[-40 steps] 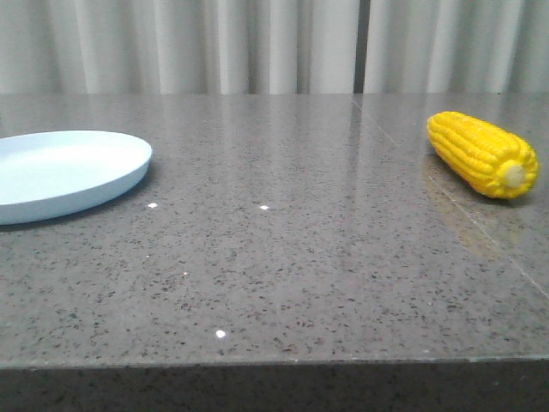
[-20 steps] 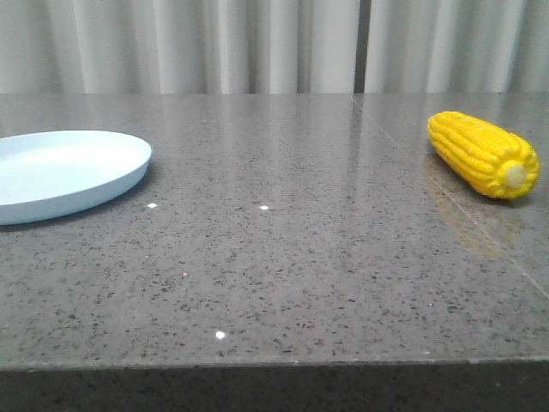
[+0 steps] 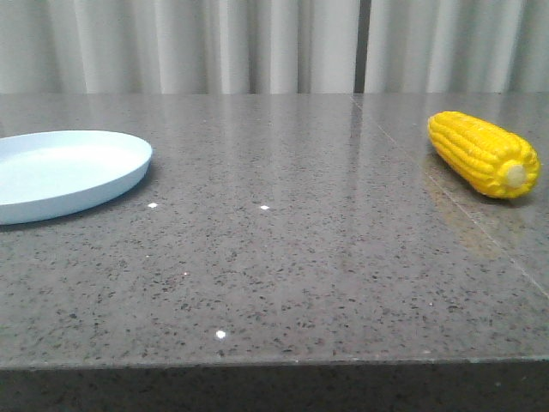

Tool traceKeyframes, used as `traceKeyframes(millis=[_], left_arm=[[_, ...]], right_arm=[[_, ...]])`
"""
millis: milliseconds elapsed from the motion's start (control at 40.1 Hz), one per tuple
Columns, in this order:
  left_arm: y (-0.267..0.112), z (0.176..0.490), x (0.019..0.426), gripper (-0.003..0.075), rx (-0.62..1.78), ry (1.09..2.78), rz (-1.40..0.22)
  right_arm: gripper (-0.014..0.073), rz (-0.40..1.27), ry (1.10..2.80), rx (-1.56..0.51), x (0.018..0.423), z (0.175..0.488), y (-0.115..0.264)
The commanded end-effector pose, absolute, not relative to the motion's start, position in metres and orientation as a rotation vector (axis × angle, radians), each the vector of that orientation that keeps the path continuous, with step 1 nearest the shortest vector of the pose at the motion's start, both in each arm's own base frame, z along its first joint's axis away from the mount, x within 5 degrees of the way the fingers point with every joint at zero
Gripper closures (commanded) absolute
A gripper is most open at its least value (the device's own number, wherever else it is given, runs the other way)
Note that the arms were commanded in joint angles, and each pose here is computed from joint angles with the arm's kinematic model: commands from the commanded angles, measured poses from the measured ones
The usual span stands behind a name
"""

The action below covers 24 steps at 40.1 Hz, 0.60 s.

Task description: Place corn on plate with both arms

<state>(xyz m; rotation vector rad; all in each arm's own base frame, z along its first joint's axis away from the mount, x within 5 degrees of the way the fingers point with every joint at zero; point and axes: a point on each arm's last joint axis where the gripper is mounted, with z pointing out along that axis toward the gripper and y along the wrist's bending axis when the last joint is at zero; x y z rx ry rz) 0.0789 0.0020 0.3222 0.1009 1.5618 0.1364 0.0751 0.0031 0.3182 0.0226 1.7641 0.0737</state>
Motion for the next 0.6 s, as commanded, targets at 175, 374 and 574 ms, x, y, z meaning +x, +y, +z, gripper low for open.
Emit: traceKeyframes(millis=[175, 374, 574], left_arm=[[0.001, 0.339, 0.079, 0.0120, 0.100, 1.462, 0.136], [0.001, 0.339, 0.079, 0.0030, 0.080, 1.461, 0.109], [0.001, 0.337, 0.092, 0.0030, 0.056, 1.541, 0.072]], right_arm=[[0.0057, 0.065, 1.641, 0.019, 0.077, 0.337, 0.003], [0.0004, 0.065, 1.673, 0.018, 0.077, 0.334, 0.003], [0.0004, 0.065, 1.673, 0.018, 0.077, 0.334, 0.003]])
